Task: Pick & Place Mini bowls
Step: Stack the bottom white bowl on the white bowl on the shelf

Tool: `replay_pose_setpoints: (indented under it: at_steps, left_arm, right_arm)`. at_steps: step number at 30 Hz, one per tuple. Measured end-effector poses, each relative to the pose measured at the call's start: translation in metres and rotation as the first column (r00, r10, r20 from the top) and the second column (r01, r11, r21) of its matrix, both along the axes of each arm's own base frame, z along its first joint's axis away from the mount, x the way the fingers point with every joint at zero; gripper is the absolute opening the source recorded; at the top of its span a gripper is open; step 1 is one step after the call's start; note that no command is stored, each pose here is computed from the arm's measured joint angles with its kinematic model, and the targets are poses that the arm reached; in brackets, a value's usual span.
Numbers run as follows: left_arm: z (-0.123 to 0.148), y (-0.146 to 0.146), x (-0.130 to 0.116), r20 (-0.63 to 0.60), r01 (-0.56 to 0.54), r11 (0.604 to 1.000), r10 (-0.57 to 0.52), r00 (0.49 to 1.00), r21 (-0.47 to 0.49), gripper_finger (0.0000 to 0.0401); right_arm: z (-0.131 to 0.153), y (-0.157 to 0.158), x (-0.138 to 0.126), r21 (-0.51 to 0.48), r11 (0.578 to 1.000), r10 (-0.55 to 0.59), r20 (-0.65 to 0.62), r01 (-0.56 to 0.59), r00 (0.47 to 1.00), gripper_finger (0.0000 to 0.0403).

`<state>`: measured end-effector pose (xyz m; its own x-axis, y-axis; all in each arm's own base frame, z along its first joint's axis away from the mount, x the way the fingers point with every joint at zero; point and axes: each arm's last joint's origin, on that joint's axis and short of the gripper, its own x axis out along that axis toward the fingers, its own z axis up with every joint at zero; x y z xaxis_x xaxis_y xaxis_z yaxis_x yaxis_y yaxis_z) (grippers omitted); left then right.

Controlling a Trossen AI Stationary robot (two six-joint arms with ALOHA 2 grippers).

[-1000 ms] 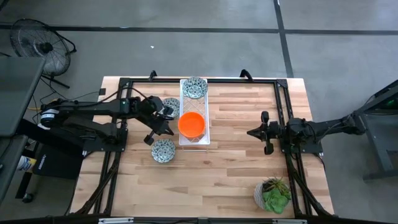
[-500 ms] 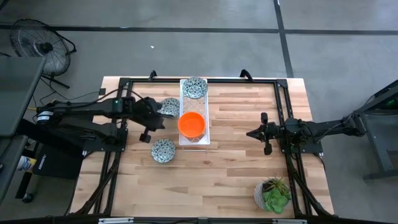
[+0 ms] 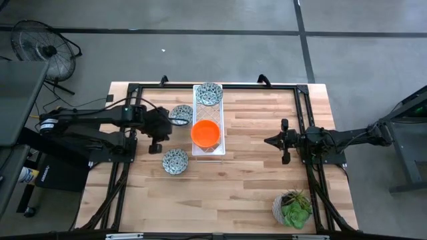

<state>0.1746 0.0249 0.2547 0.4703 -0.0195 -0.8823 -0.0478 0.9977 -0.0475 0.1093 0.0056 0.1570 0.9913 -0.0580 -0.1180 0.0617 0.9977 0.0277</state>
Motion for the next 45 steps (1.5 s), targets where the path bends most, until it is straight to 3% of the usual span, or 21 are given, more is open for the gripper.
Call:
replay_pose_setpoints:
  at_steps: [7,12,17,21,24,27,45]
  left_arm:
    - [-0.015,0.001,0.009,-0.130,-0.167,0.982,0.156,0.979,-0.085,0.0025]
    - [-0.028,0.001,0.014,-0.246,-0.197,0.971,0.160,0.956,-0.134,0.0087]
    - [-0.033,-0.001,0.020,-0.263,-0.180,0.957,0.118,0.958,-0.227,0.0154]
    - [-0.033,-0.001,0.020,-0.281,-0.261,0.936,0.191,0.940,-0.236,0.0184]
    - [-0.034,0.000,0.020,-0.308,-0.372,0.904,0.299,0.903,-0.213,0.0188]
    - [-0.037,-0.002,0.022,-0.337,-0.419,0.884,0.337,0.879,-0.208,0.0188]
    - [-0.053,-0.018,0.030,-0.440,-0.416,0.897,0.316,0.840,-0.149,0.0188]
  right_arm:
    - [0.000,0.000,0.000,-0.001,1.000,0.000,0.000,0.000,1.000,0.0000]
    - [0.000,0.000,0.000,-0.001,1.000,0.000,0.000,0.000,1.000,0.0000]
    - [0.000,0.000,0.000,-0.002,1.000,0.000,-0.001,0.000,1.000,0.0000]
    - [0.000,0.000,0.000,-0.001,1.000,0.000,-0.002,0.000,1.000,0.0000]
    - [0.000,0.000,0.000,-0.002,1.000,0.001,-0.002,-0.001,1.000,0.0000]
    - [0.000,0.000,0.000,-0.002,1.000,0.001,-0.002,-0.001,1.000,0.0000]
    - [0.000,0.000,0.000,-0.002,1.000,0.001,-0.002,-0.001,1.000,0.0000]
